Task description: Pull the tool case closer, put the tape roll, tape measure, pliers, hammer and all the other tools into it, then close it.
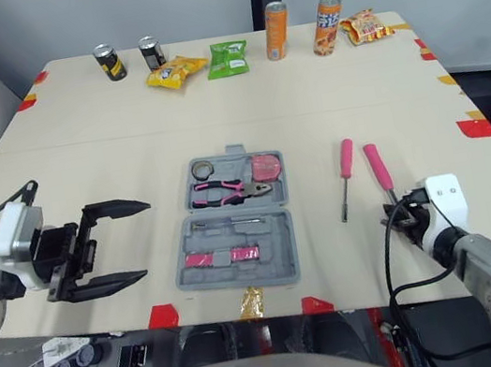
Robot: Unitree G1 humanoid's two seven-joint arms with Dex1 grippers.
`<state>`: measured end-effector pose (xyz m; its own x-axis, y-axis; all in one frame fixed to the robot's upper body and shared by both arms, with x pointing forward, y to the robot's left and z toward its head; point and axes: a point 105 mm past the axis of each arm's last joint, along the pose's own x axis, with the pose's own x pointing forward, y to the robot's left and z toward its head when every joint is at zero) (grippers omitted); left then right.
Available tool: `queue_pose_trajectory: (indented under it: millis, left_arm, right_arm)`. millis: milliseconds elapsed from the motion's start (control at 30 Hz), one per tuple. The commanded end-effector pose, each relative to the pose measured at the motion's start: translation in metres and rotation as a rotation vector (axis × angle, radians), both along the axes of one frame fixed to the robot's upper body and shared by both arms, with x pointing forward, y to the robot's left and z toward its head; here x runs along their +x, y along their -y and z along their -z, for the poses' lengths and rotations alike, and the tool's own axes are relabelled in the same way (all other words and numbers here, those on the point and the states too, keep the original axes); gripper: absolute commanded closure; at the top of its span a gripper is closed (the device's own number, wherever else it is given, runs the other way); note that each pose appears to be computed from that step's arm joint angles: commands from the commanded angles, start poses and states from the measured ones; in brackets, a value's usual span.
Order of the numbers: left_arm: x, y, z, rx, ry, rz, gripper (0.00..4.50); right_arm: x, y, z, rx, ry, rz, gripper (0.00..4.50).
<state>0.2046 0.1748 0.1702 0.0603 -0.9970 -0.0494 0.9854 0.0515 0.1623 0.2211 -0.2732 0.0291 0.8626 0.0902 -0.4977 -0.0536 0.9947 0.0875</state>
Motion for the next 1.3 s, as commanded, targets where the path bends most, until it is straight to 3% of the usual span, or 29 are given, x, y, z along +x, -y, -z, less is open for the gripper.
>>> queue_pose_trajectory:
  millis: [33, 100, 133, 433, 500, 800, 1067, 1300]
  left_arm:
    - [0.000, 0.000, -0.005, -0.001, 0.027, 0.009, 0.00]
    - [0.000, 0.000, -0.005, -0.001, 0.026, 0.009, 0.00]
    - [-0.001, 0.000, -0.005, 0.000, 0.026, 0.010, 0.00]
    - [0.001, -0.004, -0.008, 0.013, 0.097, 0.015, 0.00]
    - [0.003, -0.009, -0.010, 0.014, 0.099, 0.014, 0.00]
    - [0.007, -0.032, -0.010, 0.072, 0.082, -0.002, 0.00]
    - [0.006, -0.039, -0.005, 0.115, 0.069, -0.017, 0.00]
    - [0.001, -0.043, 0.005, 0.159, 0.052, -0.020, 0.00]
  right_arm:
    - [-0.003, -0.002, 0.005, 0.011, -0.021, 0.003, 3.72]
    - [-0.004, -0.001, 0.006, 0.011, -0.021, 0.005, 4.39]
    - [-0.004, -0.001, 0.006, 0.010, -0.022, 0.007, 4.46]
    - [-0.002, 0.008, -0.002, -0.005, 0.009, -0.005, 4.46]
    - [0.003, 0.011, -0.015, -0.001, 0.061, -0.051, 4.46]
    - [0.012, -0.006, -0.075, -0.067, 0.160, -0.537, 4.46]
    - [0.003, -0.079, -0.103, -0.207, 0.042, -1.075, 4.46]
    - [-0.001, -0.121, -0.111, -0.330, -0.075, -1.233, 4.46]
